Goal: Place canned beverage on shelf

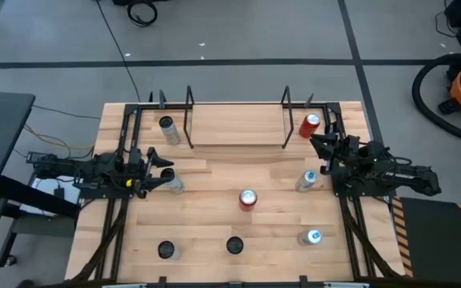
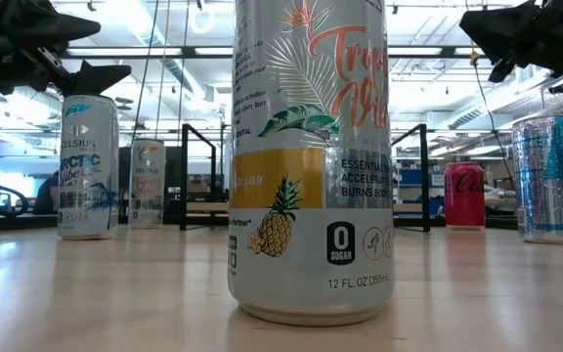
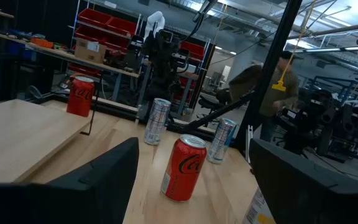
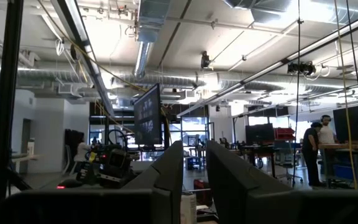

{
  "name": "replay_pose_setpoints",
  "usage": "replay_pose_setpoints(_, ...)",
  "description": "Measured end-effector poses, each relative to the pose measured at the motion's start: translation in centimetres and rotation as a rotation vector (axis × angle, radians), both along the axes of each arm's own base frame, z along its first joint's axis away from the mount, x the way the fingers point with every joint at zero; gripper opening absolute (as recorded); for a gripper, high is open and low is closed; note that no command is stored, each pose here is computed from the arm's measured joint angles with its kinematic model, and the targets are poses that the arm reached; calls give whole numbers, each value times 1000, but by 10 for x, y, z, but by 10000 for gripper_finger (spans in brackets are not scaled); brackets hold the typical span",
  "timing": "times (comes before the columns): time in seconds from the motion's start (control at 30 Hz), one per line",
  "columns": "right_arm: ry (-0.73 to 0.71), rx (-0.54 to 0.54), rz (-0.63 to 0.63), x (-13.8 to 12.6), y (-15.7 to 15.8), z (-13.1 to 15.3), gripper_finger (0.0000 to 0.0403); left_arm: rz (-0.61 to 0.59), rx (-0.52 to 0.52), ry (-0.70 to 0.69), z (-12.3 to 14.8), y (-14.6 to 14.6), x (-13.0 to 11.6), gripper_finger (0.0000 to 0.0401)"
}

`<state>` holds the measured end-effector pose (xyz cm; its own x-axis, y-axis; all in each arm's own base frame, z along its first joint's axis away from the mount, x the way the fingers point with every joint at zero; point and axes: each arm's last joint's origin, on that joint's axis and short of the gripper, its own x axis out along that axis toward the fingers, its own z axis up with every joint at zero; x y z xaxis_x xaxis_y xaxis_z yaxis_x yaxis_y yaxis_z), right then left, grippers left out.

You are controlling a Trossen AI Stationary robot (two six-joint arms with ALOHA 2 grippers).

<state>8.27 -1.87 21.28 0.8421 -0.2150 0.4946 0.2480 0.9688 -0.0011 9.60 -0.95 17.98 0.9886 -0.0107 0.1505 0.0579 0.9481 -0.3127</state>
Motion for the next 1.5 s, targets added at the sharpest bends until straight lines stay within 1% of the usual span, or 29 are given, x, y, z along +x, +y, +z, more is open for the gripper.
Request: replay_pose_setpoints(1.5, 0, 0, 0, 0, 0, 0, 79, 0, -2, -15, 1, 0, 0, 307)
